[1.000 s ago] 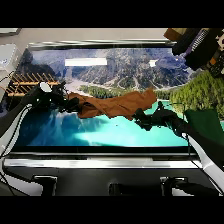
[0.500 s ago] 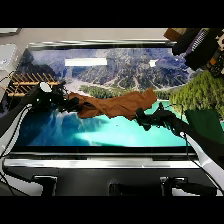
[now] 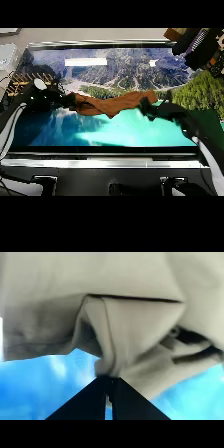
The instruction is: Fold the clothes and pants, and hang the long-sleeved shirts on hangers.
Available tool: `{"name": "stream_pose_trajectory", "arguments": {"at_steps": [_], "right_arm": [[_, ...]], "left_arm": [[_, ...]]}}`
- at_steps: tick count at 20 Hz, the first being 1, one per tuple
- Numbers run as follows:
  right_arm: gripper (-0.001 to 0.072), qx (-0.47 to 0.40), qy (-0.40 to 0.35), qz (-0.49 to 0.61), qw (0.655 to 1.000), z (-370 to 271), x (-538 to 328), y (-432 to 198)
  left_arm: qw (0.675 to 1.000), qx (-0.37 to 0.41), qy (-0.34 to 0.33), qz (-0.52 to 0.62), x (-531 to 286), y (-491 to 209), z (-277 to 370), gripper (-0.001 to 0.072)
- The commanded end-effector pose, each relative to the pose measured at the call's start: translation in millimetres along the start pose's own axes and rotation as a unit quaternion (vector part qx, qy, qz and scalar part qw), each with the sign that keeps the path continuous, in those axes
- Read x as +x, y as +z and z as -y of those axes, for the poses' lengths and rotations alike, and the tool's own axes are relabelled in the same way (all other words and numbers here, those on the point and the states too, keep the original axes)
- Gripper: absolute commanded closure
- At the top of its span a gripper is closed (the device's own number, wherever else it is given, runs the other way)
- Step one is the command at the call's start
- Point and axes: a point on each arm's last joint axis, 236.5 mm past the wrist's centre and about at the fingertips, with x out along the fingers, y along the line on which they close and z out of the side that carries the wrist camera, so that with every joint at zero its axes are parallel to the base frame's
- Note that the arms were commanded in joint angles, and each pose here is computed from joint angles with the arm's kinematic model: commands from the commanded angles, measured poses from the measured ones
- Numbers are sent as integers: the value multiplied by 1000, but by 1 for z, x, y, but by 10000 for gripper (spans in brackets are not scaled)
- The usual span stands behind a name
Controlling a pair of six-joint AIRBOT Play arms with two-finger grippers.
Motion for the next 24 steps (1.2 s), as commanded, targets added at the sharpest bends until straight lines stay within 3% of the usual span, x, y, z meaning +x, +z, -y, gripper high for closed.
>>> {"name": "stream_pose_trajectory", "arguments": {"at_steps": [1, 4, 7, 10, 13, 16, 18, 22, 24], "right_arm": [[681, -108, 114, 91, 983, -117, -90, 28], [681, -209, 214, 198, 933, -229, -206, 35], [681, -286, 273, 309, 865, -306, -333, 25], [681, -335, 309, 396, 797, -349, -440, 2], [681, -343, 319, 433, 770, -362, -498, -17], [681, -310, 301, 441, 787, -354, -505, -7], [680, -277, 236, 420, 831, -330, -468, 18], [679, -237, 19, 257, 937, -242, -320, 57], [680, -230, -120, 112, 959, -168, -235, 56]], "left_arm": [[993, 61, 53, 92, -74, 35, 0, 694], [961, 114, 101, 232, -195, 67, 21, 694], [901, 149, 143, 380, -334, 61, 47, 694], [835, 133, 142, 514, -450, 18, 73, 693], [787, 133, 123, 589, -517, -36, 92, 693], [771, 137, 116, 611, -537, -59, 98, 693], [779, 136, 119, 601, -527, -52, 94, 693], [847, 120, 128, 501, -427, -3, 65, 692], [893, 102, 121, 422, -346, 23, 44, 692]]}}
